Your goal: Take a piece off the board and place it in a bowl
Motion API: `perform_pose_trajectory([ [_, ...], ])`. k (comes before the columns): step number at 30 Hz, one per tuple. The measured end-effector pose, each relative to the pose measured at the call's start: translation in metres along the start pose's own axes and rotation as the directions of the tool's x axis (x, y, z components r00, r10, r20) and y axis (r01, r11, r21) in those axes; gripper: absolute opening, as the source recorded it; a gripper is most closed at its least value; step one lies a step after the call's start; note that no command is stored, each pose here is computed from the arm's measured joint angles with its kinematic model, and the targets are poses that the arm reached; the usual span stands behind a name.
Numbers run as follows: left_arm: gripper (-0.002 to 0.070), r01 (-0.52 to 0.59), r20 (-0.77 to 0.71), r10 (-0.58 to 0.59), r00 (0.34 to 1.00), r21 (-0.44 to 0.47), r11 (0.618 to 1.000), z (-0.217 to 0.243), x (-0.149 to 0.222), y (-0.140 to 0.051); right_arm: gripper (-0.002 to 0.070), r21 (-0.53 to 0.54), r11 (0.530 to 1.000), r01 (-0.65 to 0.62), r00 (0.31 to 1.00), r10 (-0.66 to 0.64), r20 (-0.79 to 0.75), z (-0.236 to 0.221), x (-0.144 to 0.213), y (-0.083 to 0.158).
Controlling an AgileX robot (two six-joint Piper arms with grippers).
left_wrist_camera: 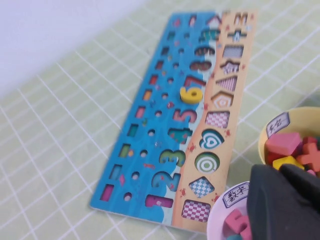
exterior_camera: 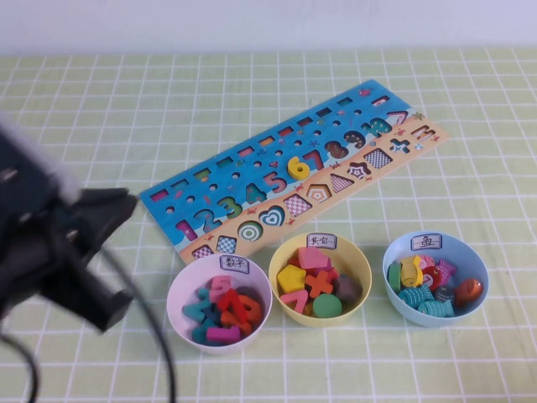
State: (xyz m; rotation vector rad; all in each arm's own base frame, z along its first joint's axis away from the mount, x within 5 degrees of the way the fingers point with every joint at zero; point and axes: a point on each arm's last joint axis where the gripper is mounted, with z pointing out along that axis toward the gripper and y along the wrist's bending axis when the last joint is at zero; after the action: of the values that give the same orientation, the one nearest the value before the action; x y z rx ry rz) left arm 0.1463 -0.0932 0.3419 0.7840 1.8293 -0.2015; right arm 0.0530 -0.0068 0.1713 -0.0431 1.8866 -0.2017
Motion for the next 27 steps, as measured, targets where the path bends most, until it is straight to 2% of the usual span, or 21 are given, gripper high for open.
perform_pose_trajectory([
  [5,-0.0002,0.009,0.036,-0.008,0.999,-0.01,1.0,-0.033,0.015,-0.003,-0.0018,0.0,1.0,0.0,1.0,0.0,0.0,0.0,0.0,0.0],
  [15,-0.0002,0.006,-0.098,-0.007,0.995,-0.01,1.0,-0.051,0.033,-0.005,-0.0018,0.0,1.0,0.0,1.0,0.0,0.0,0.0,0.0,0.0],
  [20,-0.0002,0.14,-0.178,-0.153,0.972,-0.084,0.987,-0.065,0.047,-0.002,-0.0018,0.0,1.0,0.0,1.0,0.0,0.0,0.0,0.0,0.0],
  [25,-0.0003,0.124,-0.069,-0.136,0.988,-0.157,0.98,-0.071,0.067,0.0,-0.0018,0.0,1.0,0.0,1.0,0.0,0.0,0.0,0.0,0.0],
  [27,-0.0003,0.128,0.027,-0.125,0.992,-0.191,0.973,-0.071,0.082,-0.002,-0.0018,0.0,1.0,0.0,1.0,0.0,0.0,0.0,0.0,0.0],
])
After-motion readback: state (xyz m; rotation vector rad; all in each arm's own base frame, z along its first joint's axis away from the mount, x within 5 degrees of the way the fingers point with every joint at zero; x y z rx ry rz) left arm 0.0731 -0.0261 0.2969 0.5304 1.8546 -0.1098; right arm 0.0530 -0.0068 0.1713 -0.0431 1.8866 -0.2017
